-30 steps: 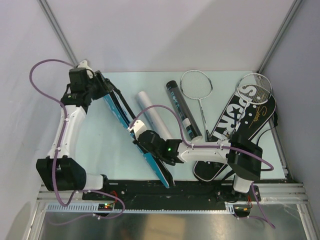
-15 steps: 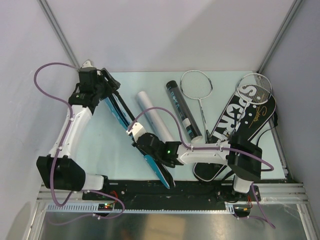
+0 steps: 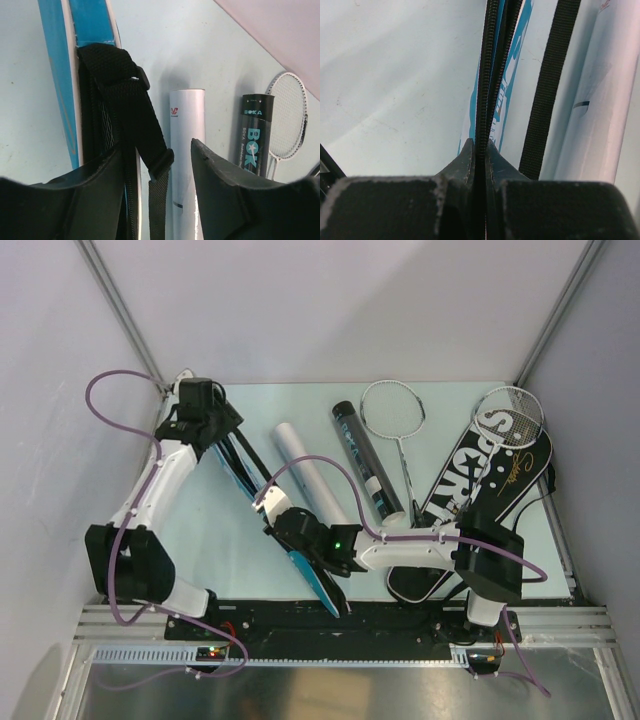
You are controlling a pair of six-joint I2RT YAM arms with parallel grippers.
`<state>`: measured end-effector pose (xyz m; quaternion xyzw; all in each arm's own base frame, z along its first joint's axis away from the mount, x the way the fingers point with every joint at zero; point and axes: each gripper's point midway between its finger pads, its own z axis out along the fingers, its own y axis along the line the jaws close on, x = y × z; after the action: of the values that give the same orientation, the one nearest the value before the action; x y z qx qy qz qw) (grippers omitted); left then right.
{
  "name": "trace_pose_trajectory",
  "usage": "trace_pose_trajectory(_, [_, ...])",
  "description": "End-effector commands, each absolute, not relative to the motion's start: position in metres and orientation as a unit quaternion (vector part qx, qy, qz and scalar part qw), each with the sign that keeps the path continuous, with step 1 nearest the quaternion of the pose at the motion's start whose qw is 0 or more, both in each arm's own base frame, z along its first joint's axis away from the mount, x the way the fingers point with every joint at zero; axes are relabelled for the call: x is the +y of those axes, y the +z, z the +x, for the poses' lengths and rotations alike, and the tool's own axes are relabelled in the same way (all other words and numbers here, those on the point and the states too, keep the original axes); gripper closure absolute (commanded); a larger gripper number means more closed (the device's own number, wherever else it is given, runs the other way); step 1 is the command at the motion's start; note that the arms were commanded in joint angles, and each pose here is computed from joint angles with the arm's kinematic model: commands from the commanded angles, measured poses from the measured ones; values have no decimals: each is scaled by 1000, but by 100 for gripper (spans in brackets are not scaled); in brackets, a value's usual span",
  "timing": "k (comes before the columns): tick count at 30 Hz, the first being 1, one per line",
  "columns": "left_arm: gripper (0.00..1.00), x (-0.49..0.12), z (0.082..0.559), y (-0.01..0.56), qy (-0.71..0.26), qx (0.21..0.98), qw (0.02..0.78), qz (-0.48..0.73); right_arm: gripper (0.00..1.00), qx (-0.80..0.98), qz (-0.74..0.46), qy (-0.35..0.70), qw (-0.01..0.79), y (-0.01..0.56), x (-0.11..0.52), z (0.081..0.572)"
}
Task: Pack up the badminton gear
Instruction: Adjust the racket bag at the center of the board.
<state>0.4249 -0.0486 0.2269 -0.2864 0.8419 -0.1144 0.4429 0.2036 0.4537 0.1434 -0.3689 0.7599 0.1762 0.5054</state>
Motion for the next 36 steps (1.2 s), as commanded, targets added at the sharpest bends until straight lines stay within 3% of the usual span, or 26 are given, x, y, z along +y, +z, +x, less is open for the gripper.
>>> trace_pose_trajectory(1, [46, -45, 434, 231, -103, 834, 453, -297, 100, 732, -334, 210, 555, 185, 468, 207])
trace_pose_trajectory(4, [59, -43, 434, 242, -98, 832, 466, -285, 100, 733, -334, 209, 555, 184, 467, 208])
trace_pose_trajectory(8, [89, -41, 430, 260, -96, 825, 486, -271, 100, 736, -327, 207, 555, 183, 467, 210])
trace_pose_trajectory(10, [96, -44, 426, 273, -108, 822, 496, -257, 100, 743, -320, 208, 550, 179, 465, 211])
trace_pose_trajectory(15, [81, -48, 410, 305, -125, 817, 518, -219, 100, 769, -290, 205, 531, 167, 456, 222])
trace_pose_trajectory(20, [81, -46, 391, 314, -157, 814, 517, -214, 100, 780, -278, 193, 526, 160, 449, 229])
trace_pose_trajectory(27, [63, -48, 371, 317, -192, 810, 513, -208, 100, 777, -281, 196, 528, 158, 454, 229])
trace_pose_trajectory(31, [60, -59, 371, 316, -218, 813, 502, -200, 100, 770, -286, 201, 533, 161, 458, 225])
trace_pose_trajectory(36, [44, -63, 384, 301, -200, 829, 491, -180, 100, 764, -291, 201, 539, 165, 462, 223])
